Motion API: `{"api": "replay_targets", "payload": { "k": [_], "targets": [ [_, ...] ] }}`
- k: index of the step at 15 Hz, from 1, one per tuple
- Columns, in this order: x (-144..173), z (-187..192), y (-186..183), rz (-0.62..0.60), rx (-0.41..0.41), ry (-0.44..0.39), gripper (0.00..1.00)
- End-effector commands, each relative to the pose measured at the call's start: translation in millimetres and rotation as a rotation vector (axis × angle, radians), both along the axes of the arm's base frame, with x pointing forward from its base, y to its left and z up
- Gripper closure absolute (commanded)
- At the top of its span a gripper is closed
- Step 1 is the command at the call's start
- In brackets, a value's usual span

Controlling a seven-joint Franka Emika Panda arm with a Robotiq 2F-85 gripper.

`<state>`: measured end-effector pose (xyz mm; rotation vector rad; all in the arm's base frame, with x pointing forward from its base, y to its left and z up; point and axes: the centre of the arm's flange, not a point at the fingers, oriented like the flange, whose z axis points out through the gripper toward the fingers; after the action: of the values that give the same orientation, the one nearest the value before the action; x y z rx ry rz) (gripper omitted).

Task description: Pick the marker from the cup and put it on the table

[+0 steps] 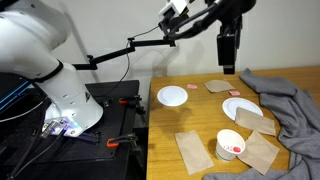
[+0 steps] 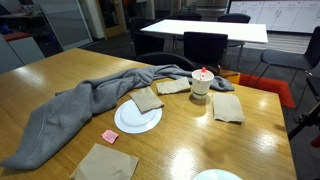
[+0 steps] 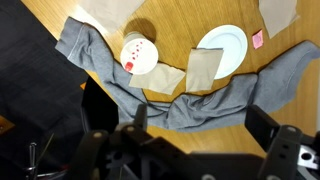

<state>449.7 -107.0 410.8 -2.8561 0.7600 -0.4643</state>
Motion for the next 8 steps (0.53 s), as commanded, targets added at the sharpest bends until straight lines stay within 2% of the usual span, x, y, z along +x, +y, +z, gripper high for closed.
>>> {"api": "replay_targets", "payload": {
  "k": [1, 8],
  "targets": [
    [17, -26, 4, -0.153, 0.003, 0.056, 0.00],
    [36, -74, -9, -0.450, -0.091, 0.169, 0.00]
  ]
}}
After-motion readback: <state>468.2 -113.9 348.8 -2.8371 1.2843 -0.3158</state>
